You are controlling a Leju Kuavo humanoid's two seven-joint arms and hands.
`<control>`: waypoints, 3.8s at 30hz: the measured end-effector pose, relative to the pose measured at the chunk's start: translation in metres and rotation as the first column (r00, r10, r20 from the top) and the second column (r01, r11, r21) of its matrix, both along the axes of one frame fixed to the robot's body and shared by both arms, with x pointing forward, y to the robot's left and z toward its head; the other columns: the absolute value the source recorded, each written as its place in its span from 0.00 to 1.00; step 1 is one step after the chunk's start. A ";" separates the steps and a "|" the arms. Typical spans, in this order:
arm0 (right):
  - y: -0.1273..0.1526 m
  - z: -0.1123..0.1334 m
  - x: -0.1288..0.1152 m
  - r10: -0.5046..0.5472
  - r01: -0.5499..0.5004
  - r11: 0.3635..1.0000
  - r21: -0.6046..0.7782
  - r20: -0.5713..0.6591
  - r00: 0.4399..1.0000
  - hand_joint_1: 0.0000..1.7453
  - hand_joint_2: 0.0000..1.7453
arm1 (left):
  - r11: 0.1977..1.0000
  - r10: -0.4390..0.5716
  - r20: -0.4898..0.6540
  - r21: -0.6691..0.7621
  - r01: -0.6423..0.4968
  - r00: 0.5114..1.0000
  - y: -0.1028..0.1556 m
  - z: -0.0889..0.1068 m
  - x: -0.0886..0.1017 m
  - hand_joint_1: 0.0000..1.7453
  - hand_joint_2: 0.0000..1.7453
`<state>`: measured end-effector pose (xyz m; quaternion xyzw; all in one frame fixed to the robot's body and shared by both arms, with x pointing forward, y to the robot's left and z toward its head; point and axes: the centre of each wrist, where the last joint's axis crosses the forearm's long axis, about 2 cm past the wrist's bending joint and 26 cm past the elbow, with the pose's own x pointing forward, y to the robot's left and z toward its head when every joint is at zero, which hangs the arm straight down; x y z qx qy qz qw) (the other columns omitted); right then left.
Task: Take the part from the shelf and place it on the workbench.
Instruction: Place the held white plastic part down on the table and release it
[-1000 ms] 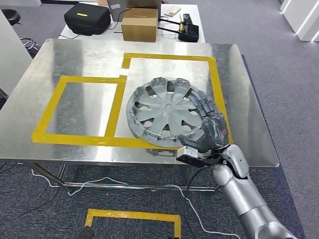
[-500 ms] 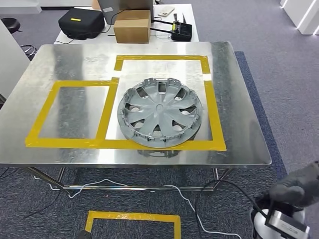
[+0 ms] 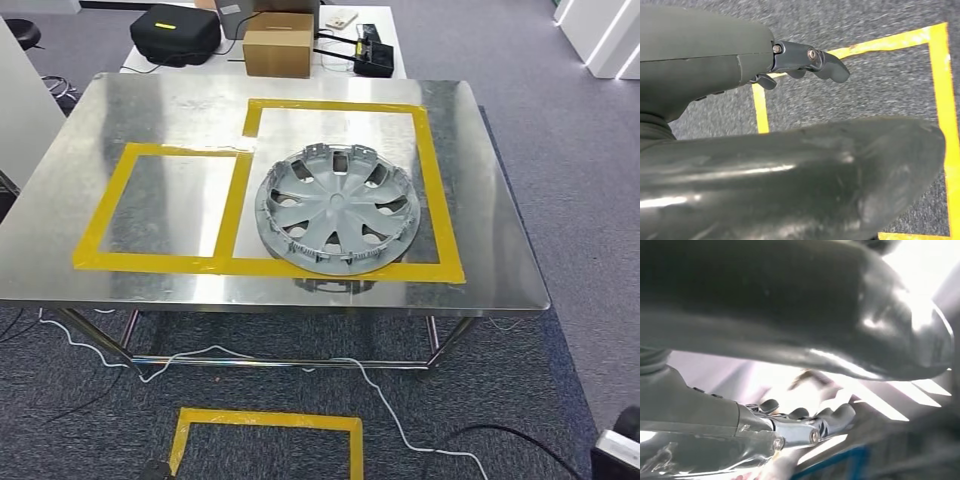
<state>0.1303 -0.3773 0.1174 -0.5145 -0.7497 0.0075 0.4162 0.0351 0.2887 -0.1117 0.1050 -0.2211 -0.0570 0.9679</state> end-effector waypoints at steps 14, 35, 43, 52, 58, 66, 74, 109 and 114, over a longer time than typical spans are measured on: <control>0.010 -0.202 -0.124 -0.116 0.724 0.688 -0.057 -0.993 0.032 0.00 0.00 | 0.997 0.074 -0.042 -0.030 -0.075 0.996 -0.001 -0.001 -0.011 0.00 0.00; 0.103 -0.229 -0.114 0.670 0.899 0.347 0.267 -0.741 -0.038 0.00 0.00 | 0.974 0.098 -0.089 -0.195 -0.114 0.991 -0.003 -0.001 -0.010 0.00 0.00; 0.097 -0.230 -0.115 0.677 0.870 0.390 0.302 -0.734 -0.049 0.00 0.00 | 0.964 0.171 -0.091 -0.191 -0.185 0.981 0.001 -0.002 -0.017 0.00 0.00; 0.090 -0.230 -0.111 0.653 0.889 0.334 0.314 -0.757 0.022 0.00 0.00 | 0.964 0.188 -0.095 -0.174 -0.203 0.977 0.001 -0.002 -0.021 0.00 0.00; 0.089 -0.230 -0.114 0.668 0.888 0.312 0.337 -0.743 0.047 0.00 0.00 | 0.964 0.192 -0.084 -0.168 -0.204 0.978 0.004 -0.002 -0.021 0.00 0.00; 0.092 -0.230 -0.112 0.719 0.872 0.342 0.351 -0.695 -0.003 0.00 0.00 | 0.964 0.187 -0.051 -0.182 -0.193 0.981 0.003 -0.002 -0.014 0.00 0.00; 0.094 -0.231 -0.112 0.725 0.869 0.362 0.338 -0.687 -0.035 0.00 0.00 | 0.965 0.183 -0.052 -0.180 -0.189 0.982 0.005 -0.002 -0.017 0.00 0.00; 0.108 -0.230 -0.103 0.764 0.845 0.377 0.380 -0.643 -0.051 0.00 0.00 | 0.978 0.106 -0.035 -0.179 -0.111 0.994 0.014 -0.002 -0.012 0.00 0.00; 0.107 -0.230 -0.107 0.762 0.846 0.387 0.366 -0.643 -0.070 0.00 0.00 | 0.978 0.095 -0.046 -0.183 -0.102 0.994 0.010 -0.002 -0.011 0.00 0.00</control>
